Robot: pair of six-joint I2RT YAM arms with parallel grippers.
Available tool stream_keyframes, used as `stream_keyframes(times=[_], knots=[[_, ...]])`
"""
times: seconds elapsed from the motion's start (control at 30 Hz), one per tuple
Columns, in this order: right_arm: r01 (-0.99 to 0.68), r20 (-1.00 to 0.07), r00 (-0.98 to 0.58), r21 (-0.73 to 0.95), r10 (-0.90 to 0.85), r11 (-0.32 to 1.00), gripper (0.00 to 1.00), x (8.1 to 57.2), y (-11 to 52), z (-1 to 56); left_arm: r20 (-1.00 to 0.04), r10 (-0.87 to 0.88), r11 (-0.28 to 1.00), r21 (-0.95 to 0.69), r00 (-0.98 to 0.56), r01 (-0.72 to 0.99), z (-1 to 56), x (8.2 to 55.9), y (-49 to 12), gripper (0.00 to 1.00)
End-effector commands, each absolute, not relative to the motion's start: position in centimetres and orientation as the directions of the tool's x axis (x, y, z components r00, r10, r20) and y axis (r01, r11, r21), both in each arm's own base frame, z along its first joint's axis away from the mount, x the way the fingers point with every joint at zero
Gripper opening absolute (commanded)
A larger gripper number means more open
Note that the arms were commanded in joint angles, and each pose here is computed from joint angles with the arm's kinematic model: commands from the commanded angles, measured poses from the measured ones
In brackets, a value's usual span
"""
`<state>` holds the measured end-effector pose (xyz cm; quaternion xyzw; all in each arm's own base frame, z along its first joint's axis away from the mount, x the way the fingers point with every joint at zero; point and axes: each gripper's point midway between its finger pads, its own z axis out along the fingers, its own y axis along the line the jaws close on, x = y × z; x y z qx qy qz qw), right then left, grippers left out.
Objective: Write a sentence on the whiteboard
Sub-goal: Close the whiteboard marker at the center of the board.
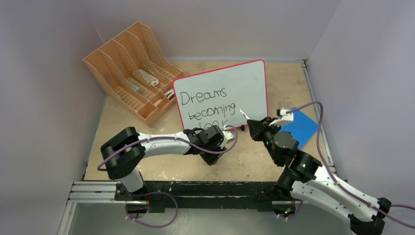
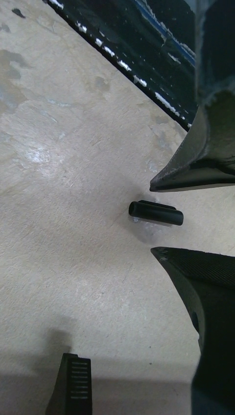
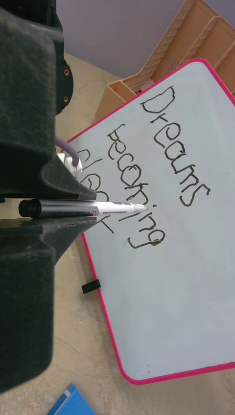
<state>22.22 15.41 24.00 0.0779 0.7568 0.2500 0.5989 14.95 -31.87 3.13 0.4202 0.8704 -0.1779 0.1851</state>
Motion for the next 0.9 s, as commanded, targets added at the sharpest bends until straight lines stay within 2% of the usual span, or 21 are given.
stream_keyframes(times=[0.0, 0.2, 0.37, 0.87], knots=[[-0.168, -0.863, -0.234, 0.490, 0.448, 0.855, 0.00, 22.3, 14.7, 25.3, -0.506, 0.672, 0.557, -0.135, -0.540, 0.819, 3.4, 15.8, -33.1, 0.42], [-0.165, -0.862, -0.233, 0.492, 0.451, 0.855, 0.00, 22.3, 14.6, 25.4, -0.464, 0.699, 0.553, -0.131, -0.544, 0.823, 2.2, 15.4, -32.6, 0.38], [-0.162, -0.861, -0.230, 0.493, 0.453, 0.855, 0.00, 22.3, 14.5, 25.5, -0.439, 0.712, 0.541, -0.154, -0.547, 0.827, 1.8, 14.6, -32.2, 0.28], [-0.164, -0.862, -0.225, 0.493, 0.454, 0.855, 0.00, 22.3, 14.5, 25.7, -0.376, 0.789, 0.505, -0.054, -0.487, 0.861, 1.0, 12.7, -30.2, 0.29]])
